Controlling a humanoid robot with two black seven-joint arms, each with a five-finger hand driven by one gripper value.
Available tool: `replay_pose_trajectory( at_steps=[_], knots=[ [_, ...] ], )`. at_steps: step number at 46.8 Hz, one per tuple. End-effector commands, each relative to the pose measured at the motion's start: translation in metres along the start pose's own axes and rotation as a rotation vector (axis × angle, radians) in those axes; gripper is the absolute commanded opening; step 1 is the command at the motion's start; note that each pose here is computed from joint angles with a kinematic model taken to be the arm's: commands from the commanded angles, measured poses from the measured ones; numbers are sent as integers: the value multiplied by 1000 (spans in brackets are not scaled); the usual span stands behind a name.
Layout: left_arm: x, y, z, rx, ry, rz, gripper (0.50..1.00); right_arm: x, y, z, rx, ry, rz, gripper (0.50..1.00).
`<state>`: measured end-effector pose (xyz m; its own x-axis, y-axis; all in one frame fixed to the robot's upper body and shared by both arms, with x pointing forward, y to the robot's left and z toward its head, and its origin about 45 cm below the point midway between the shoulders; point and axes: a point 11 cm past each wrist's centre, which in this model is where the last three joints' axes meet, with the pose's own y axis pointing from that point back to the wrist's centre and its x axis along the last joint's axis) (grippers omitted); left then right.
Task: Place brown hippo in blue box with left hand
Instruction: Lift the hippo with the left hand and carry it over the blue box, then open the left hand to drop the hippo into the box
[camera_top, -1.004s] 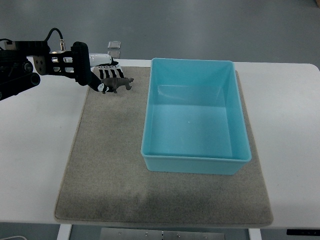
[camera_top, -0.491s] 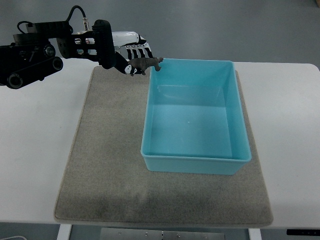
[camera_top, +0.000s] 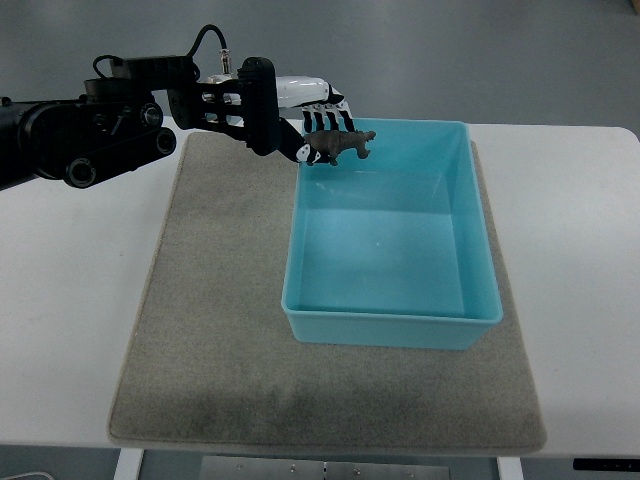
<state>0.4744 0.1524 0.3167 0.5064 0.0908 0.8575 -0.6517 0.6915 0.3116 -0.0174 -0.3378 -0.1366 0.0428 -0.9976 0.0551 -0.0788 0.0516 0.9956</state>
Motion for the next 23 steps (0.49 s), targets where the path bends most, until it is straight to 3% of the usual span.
replay_pose_trajectory(
  at_steps=[1,18,23],
  knots=[
    [-7,-6,6,-16,6,-8,500,0,0,0,0,1,0,936],
    [-30,-15,10,-31,33,-36,500,0,0,0,0,-1,0,936],
    [-32,-16,11,-34,39,-40,589,0,0,0,0,1,0,936]
  ],
)
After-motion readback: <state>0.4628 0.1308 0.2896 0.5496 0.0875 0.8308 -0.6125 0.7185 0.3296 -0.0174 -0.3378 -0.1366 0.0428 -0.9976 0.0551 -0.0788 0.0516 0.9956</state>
